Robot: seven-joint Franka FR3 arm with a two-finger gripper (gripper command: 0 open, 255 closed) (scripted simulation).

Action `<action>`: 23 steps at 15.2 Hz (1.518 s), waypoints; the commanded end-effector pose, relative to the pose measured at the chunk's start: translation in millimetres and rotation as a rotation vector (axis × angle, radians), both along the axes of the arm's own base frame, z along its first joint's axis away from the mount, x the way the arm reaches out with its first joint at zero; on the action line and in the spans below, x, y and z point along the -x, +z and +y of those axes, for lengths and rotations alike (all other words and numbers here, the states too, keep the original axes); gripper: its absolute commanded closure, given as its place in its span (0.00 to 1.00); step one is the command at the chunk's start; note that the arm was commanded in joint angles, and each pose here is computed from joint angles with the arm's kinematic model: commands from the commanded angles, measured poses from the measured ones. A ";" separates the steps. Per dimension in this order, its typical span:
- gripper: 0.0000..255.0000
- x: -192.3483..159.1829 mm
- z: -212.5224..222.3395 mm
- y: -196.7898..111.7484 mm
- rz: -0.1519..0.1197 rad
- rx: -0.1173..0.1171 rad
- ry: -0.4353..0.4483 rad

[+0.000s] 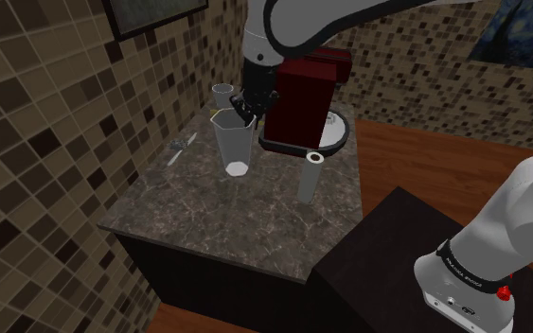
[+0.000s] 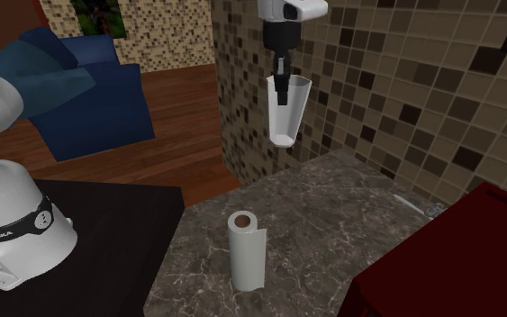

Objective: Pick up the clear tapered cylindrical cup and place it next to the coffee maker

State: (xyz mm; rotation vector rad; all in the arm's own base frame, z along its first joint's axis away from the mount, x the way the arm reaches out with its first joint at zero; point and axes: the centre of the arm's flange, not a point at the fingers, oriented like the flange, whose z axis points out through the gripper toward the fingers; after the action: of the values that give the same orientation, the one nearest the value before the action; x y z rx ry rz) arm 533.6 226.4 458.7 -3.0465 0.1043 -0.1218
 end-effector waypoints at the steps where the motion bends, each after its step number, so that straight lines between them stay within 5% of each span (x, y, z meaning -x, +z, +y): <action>1: 1.00 -0.1 0.2 11.7 0.000 0.000 0.000; 23: 1.00 -0.1 0.2 127.9 0.000 0.000 0.000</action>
State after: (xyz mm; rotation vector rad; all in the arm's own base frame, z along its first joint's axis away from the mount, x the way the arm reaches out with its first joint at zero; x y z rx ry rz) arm 533.4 226.7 580.4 -3.0465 0.1043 -0.1221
